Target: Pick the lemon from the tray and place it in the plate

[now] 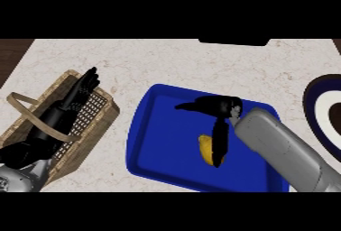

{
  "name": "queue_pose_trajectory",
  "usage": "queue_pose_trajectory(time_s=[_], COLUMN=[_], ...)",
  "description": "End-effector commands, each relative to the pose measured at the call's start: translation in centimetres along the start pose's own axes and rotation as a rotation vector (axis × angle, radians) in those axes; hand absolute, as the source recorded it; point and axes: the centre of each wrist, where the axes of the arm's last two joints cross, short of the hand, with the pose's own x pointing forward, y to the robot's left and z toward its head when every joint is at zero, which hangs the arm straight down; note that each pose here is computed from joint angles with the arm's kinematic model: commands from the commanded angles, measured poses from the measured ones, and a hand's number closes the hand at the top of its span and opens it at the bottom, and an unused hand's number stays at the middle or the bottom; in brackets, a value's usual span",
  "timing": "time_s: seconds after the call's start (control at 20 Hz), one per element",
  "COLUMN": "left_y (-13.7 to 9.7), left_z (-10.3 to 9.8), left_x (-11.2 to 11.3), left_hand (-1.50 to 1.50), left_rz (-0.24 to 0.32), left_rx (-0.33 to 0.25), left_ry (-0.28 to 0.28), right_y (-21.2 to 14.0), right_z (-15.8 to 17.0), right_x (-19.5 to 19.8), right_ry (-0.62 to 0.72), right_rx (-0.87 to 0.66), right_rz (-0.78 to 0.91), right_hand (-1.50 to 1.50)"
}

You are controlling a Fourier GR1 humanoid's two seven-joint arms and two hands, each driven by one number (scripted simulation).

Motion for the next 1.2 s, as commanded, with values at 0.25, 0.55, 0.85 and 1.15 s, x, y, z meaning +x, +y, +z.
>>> queue_pose_trajectory(time_s=[0.25,0.55,0.85,1.15], left_y=[0.2,0.5,2.1,1.2], left_z=[-0.3,-0.2,0.1,-1.7], left_x=[-2.4,-1.0,-1.4,-2.4], left_hand=[0.0,0.0,0.0,0.0], left_rz=[0.008,-0.012,-0.004,-0.004], left_rx=[-0.014,0.011,-0.011,0.019], left_ry=[0.019,0.016,0.009,0.009], right_y=[-5.0,-6.2,-8.5,-8.0], right_z=[-4.3,-5.6,-5.0,-6.2], right_x=[7.2,7.5,8.4,6.8], right_ry=[0.164,0.267,0.386,0.435], right_rx=[0.212,0.413,0.419,0.407], right_rz=[0.132,0.118,0.178,0.141], right_hand=[-1.5,-1.5,-1.5,-1.5])
